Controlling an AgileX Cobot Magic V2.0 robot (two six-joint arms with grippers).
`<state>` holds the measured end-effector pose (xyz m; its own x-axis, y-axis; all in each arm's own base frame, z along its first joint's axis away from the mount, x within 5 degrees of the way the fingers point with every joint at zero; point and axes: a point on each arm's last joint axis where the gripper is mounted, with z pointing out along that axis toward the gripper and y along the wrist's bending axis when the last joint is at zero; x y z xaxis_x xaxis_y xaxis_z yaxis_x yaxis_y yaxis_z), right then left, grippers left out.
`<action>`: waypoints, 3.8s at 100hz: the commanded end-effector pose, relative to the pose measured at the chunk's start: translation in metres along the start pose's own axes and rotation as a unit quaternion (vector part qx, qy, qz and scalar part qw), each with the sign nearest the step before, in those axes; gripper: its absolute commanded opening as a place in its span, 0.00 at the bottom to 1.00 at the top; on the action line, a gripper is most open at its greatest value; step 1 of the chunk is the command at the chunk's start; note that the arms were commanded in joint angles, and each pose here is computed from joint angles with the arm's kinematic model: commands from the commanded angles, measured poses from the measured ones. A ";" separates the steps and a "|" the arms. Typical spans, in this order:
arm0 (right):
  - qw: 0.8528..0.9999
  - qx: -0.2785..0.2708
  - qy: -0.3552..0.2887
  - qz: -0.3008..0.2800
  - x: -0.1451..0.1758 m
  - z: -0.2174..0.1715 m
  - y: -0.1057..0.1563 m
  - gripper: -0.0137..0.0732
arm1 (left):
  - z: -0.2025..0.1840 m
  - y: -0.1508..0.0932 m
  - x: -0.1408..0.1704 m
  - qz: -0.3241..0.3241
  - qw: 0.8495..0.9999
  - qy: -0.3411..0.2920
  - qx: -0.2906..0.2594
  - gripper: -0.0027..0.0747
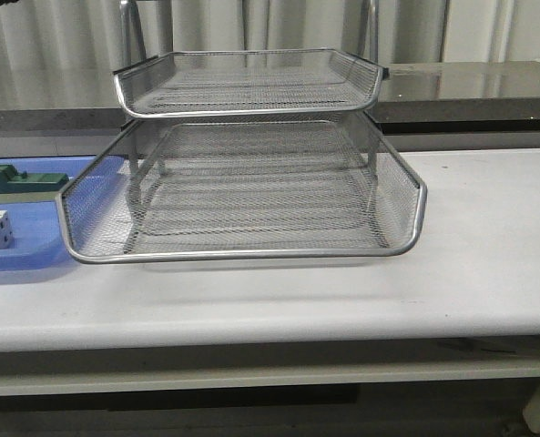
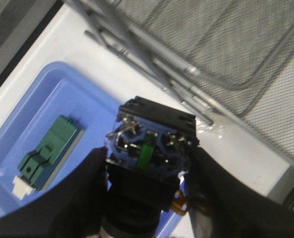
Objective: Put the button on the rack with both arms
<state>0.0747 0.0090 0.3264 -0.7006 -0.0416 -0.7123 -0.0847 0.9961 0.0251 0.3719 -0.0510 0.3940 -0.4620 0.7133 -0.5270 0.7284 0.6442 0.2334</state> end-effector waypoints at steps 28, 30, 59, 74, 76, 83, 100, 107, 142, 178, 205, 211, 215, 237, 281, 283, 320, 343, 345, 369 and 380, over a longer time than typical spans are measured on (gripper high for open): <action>0.999 0.000 -0.041 -0.003 -0.011 -0.007 0.000 0.08 | -0.014 -0.092 -0.068 0.115 0.987 -0.084 0.071 0.22; 0.999 0.000 -0.041 -0.003 -0.011 -0.007 0.000 0.08 | -0.011 -0.098 -0.071 0.120 0.986 -0.083 0.078 0.22; 0.999 0.000 -0.041 -0.003 -0.011 -0.007 0.000 0.08 | 0.029 -0.147 -0.093 0.170 0.973 -0.066 0.138 0.22; 0.999 0.000 -0.041 -0.003 -0.011 -0.007 0.000 0.08 | 0.061 -0.158 -0.095 0.176 0.970 -0.038 0.164 0.22; 0.999 0.000 -0.041 -0.003 -0.011 -0.007 0.000 0.08 | 0.065 -0.159 -0.094 0.176 0.969 -0.033 0.168 0.22; 0.999 0.000 -0.041 -0.003 -0.011 -0.007 0.000 0.08 | 0.077 -0.161 -0.092 0.178 0.968 -0.016 0.178 0.22; 0.999 0.000 -0.041 -0.003 -0.011 -0.007 0.000 0.08 | 0.093 -0.162 -0.088 0.182 0.966 0.011 0.183 0.23; 0.999 0.000 -0.041 -0.003 -0.011 -0.007 0.000 0.08 | 0.095 -0.161 -0.087 0.184 0.966 0.015 0.180 0.27; 0.999 0.000 -0.041 -0.003 -0.011 -0.007 0.000 0.08 | 0.099 -0.161 -0.086 0.185 0.966 0.022 0.180 0.56; 0.999 0.000 -0.041 -0.003 -0.011 -0.007 0.000 0.08 | 0.078 -0.159 -0.087 0.172 0.970 0.017 0.171 0.56; 0.999 0.000 -0.041 -0.003 -0.011 -0.007 0.000 0.08 | 0.015 -0.154 -0.088 0.154 0.978 -0.032 0.138 0.56; 0.999 0.000 -0.041 -0.003 -0.011 -0.007 0.000 0.08 | -0.002 -0.151 -0.086 0.133 0.982 -0.044 0.127 0.56; 0.999 0.000 -0.041 -0.003 -0.011 -0.007 0.000 0.08 | -0.015 -0.147 -0.084 0.118 0.985 -0.052 0.116 0.55; 0.999 0.000 -0.041 -0.003 -0.011 -0.007 0.000 0.08 | -0.074 -0.122 -0.065 0.055 0.994 -0.083 0.041 0.47; 0.999 0.000 -0.041 -0.003 -0.011 -0.007 0.000 0.08 | -0.139 -0.095 0.016 -0.109 0.980 -0.129 -0.102 0.47; 0.999 0.000 -0.041 -0.003 -0.011 -0.007 0.000 0.08 | -0.140 -0.096 0.020 -0.117 0.978 -0.134 -0.107 0.47; 0.999 0.000 -0.041 -0.003 -0.011 -0.007 0.000 0.08 | -0.120 -0.137 0.097 -0.222 0.945 -0.195 -0.144 0.47; 0.999 0.000 -0.041 -0.003 -0.011 -0.007 0.000 0.08 | -0.092 -0.168 0.147 -0.280 0.929 -0.197 -0.141 0.46; 0.999 0.000 -0.041 -0.003 -0.011 -0.007 0.000 0.08 | -0.089 -0.170 0.151 -0.285 0.928 -0.193 -0.142 0.46; 0.999 0.000 -0.041 -0.003 -0.011 -0.007 0.000 0.08 | -0.070 -0.189 0.190 -0.321 0.919 -0.161 -0.161 0.45; 0.999 0.000 -0.041 -0.003 -0.011 -0.007 0.000 0.08 | -0.065 -0.195 0.200 -0.322 0.920 -0.154 -0.164 0.39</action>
<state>0.0747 0.0090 0.3264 -0.7006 -0.0416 -0.7123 -0.0847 0.9961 0.0251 0.1038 -0.0169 0.2872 -0.6156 0.1059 -0.7809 0.1579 0.9874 0.0095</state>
